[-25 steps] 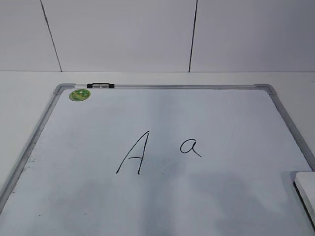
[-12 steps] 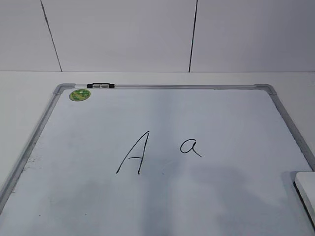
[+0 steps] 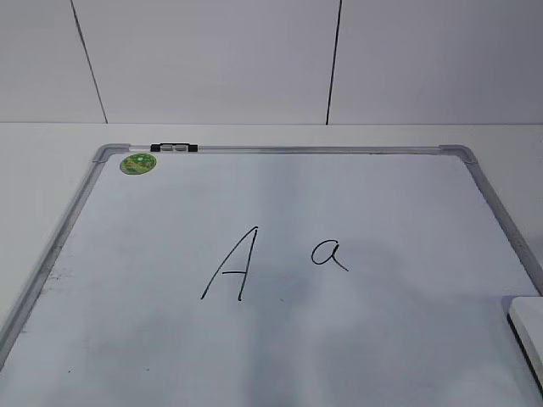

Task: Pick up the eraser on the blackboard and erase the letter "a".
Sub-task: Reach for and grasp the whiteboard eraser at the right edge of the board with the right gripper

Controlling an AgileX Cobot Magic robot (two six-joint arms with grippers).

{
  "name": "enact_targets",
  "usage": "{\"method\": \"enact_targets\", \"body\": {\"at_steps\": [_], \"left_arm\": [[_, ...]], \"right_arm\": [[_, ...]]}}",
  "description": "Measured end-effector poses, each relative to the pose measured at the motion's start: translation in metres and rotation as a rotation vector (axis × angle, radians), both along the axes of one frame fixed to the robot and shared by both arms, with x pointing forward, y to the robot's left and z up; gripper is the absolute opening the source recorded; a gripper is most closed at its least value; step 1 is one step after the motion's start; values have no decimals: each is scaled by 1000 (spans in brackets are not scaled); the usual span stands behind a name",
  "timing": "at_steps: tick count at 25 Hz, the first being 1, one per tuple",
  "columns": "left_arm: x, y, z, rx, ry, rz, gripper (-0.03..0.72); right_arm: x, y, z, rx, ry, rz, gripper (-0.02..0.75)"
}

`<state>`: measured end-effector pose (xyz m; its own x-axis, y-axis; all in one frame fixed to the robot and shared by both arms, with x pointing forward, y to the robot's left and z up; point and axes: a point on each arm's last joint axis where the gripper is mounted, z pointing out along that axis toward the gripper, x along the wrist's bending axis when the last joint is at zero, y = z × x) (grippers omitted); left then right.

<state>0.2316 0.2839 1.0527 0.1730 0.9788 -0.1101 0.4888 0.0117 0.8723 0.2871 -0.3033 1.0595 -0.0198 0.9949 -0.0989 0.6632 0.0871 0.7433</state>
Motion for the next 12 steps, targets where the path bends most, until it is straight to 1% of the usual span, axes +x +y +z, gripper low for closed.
{"method": "enact_targets", "body": {"at_steps": [7, 9, 12], "left_arm": [[0, 0, 0, 0, 0, 0, 245], [0, 0, 0, 0, 0, 0, 245], [0, 0, 0, 0, 0, 0, 244]], "right_arm": [[30, -2, 16, -33, -21, 0, 592], [36, -2, 24, -26, -45, -6, 591], [41, -2, 36, 10, -78, -35, 591]]}}
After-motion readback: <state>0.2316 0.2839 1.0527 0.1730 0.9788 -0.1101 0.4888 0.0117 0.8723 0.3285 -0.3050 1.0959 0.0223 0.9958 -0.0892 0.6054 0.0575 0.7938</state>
